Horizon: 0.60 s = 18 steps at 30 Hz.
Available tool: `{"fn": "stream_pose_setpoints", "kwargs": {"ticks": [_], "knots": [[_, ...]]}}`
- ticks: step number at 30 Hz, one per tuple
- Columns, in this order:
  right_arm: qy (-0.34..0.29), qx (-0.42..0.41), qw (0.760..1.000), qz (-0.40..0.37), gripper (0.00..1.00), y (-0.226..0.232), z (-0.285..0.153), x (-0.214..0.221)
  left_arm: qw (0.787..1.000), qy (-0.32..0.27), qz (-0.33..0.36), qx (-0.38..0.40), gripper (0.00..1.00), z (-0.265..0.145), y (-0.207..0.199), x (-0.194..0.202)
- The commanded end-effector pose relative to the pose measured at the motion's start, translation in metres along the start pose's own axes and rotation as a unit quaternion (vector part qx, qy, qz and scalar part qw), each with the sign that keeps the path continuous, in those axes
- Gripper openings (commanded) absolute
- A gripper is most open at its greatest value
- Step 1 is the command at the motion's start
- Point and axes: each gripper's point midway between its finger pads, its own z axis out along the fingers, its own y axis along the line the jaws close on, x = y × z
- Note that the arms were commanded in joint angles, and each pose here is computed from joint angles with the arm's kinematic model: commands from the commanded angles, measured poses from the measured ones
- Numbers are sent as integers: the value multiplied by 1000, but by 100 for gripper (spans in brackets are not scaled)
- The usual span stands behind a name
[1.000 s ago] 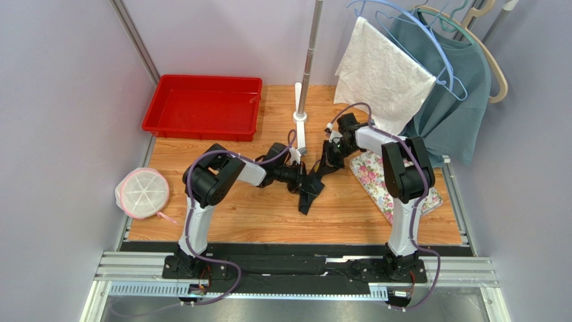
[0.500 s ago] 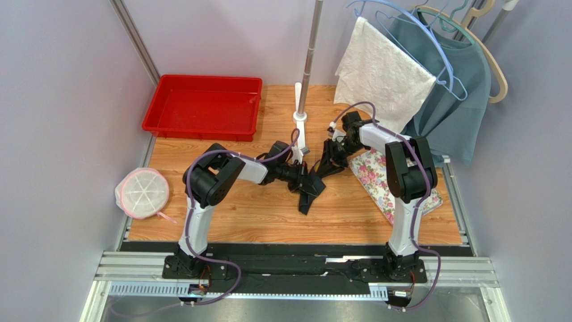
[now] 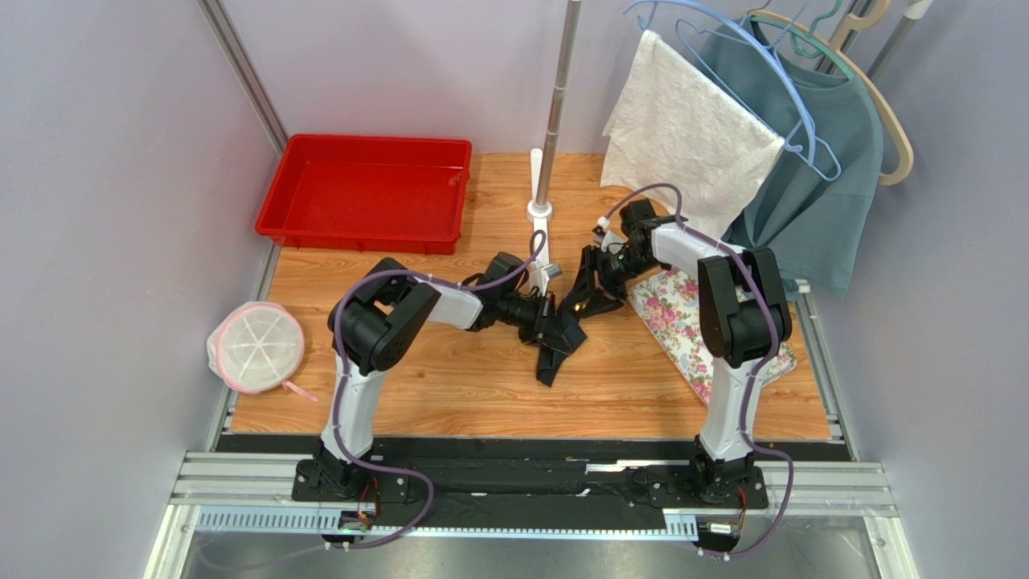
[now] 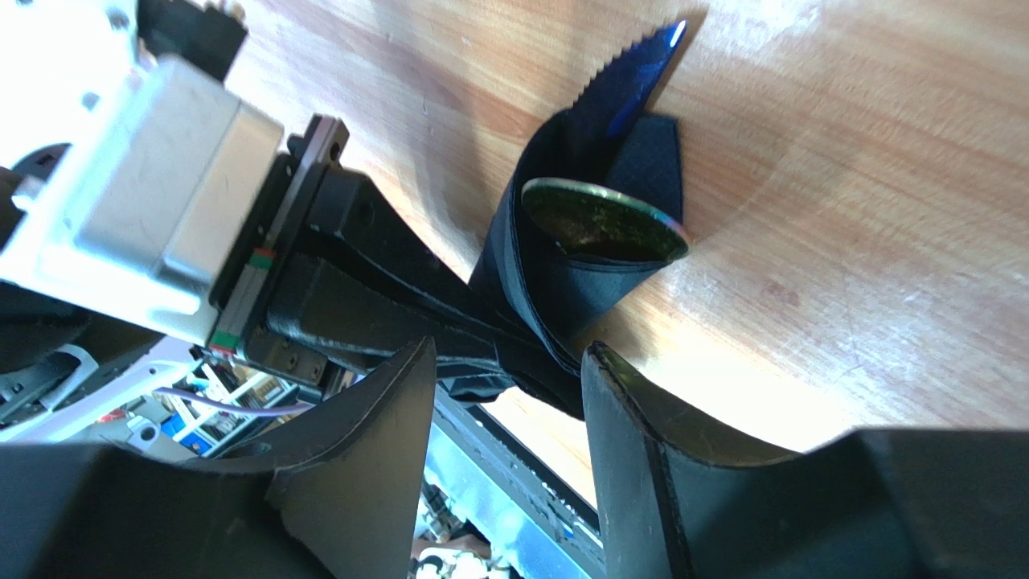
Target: Place the utensils on the paper napkin and roll it up
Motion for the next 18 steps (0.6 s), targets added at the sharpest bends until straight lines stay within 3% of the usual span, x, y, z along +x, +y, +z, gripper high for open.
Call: {"fn": "stream_pose_setpoints", "kwargs": {"ticks": [1,18], "knots": [[-18,-19,1000,10,52,5,3,-13,997,34,0,-71,0,-1,42,31],[-28,-17,997,68,58,-10,31,-27,997,41,47,-53,0,-3,36,29]]}}
